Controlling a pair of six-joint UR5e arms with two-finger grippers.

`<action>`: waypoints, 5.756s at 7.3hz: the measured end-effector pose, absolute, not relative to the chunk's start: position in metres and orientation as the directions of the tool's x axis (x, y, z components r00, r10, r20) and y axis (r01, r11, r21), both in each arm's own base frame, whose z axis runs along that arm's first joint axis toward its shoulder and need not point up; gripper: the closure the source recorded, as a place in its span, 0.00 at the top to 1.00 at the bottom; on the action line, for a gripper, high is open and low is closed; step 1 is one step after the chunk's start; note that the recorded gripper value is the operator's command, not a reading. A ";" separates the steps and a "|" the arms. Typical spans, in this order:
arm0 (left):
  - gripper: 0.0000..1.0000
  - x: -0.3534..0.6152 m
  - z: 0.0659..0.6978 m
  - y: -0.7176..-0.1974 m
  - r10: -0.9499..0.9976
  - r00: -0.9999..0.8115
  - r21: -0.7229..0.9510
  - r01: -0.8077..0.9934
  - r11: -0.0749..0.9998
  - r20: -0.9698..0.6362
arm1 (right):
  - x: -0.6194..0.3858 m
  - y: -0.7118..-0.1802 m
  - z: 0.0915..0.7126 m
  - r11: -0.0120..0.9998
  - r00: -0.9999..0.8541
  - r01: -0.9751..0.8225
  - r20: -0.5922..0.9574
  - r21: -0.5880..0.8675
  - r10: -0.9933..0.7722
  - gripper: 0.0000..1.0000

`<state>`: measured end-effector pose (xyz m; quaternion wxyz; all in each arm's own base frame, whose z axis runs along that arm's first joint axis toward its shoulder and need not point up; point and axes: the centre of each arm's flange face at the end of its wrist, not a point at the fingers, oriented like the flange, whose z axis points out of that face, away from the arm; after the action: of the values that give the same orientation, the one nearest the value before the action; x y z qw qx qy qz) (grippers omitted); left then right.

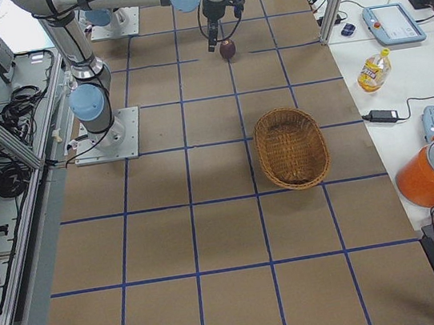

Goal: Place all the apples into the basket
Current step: 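Grasp the red apple with the left gripper while the right grasps the purple apple, then carry the purple apple to the basket while the left carries the red apple, then release the purple apple into the basket while the left gripper sets down the red apple, then move the left gripper to the green apple while the right gripper withdraws from the basket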

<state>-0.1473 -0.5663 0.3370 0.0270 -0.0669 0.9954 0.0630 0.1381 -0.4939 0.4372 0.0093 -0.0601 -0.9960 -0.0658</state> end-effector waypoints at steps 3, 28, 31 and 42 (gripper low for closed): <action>1.00 0.020 0.322 -0.533 0.046 -0.992 0.256 0.015 0.966 -0.116 | 0.212 -0.512 0.398 0.989 -0.990 0.127 -0.057 0.074 0.131 1.00; 0.38 -0.135 0.286 -0.557 -0.381 -0.925 0.062 -0.380 0.923 0.006 | 0.092 -0.665 0.348 0.989 -0.988 0.147 -0.053 0.021 0.148 0.00; 0.46 -0.289 0.248 -0.563 -0.522 -0.850 0.027 -0.521 0.853 0.072 | -0.063 -0.664 0.365 1.000 -0.997 0.008 0.073 0.026 0.006 0.00; 1.00 -0.011 0.339 -0.578 -0.072 -0.996 0.239 -0.081 0.968 -0.046 | -0.261 -0.696 0.255 0.998 -0.987 -0.058 0.146 0.031 -0.062 1.00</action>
<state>-0.0108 -0.5778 0.3387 0.0184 -0.0388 0.9917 0.1211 -0.2612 -0.6962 0.2551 0.0737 0.0299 -0.9967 -0.0136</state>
